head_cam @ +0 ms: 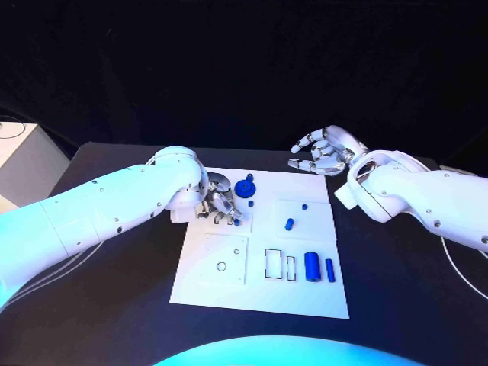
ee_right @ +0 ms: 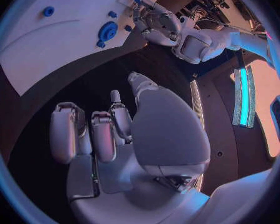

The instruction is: Assemble the parts on the task board

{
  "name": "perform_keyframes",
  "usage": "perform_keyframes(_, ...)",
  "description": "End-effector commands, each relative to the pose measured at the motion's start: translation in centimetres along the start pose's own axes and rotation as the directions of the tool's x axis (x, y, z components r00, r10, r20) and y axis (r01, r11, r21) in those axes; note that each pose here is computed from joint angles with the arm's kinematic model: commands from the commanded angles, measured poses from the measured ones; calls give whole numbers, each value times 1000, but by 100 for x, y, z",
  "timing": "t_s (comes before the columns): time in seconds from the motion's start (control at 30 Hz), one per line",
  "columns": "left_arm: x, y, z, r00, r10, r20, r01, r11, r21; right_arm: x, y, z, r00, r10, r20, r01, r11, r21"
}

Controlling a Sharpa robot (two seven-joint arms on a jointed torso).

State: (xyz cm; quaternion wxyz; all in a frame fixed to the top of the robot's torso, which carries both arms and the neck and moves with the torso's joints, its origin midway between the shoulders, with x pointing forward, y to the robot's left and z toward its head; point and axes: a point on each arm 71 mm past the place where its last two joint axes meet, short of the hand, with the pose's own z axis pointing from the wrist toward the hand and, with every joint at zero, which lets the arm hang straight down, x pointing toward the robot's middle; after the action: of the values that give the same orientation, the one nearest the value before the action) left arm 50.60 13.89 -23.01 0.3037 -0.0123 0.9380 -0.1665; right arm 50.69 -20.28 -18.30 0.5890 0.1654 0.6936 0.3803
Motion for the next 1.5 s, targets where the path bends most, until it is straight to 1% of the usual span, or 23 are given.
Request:
perform_keyframes(0.03, 13, -29, -5, 1000, 12, -22, -12, 1000, 16, 14, 9, 4, 1000, -14, -16, 14, 1000, -6)
perform_keyframes(0.57, 27, -37, -5, 999, 4, -42, -3, 1000, 29, 30, 12, 16, 1000, -14, -24, 14, 1000, -3)
perform_keyframes(0.97, 35, -52, 11, 999, -4, -55, 6, 999, 36, 29, 6, 18, 1000, -15, -25, 15, 1000, 0)
perform_keyframes(1.37, 35, -25, 7, 998, -26, -63, 29, 999, 44, 43, -8, 23, 999, -13, -34, 13, 1000, 8)
perform_keyframes(1.5, 29, -16, 3, 998, -40, -58, 42, 998, 48, 51, -12, 23, 999, -12, -39, 12, 1000, 10)
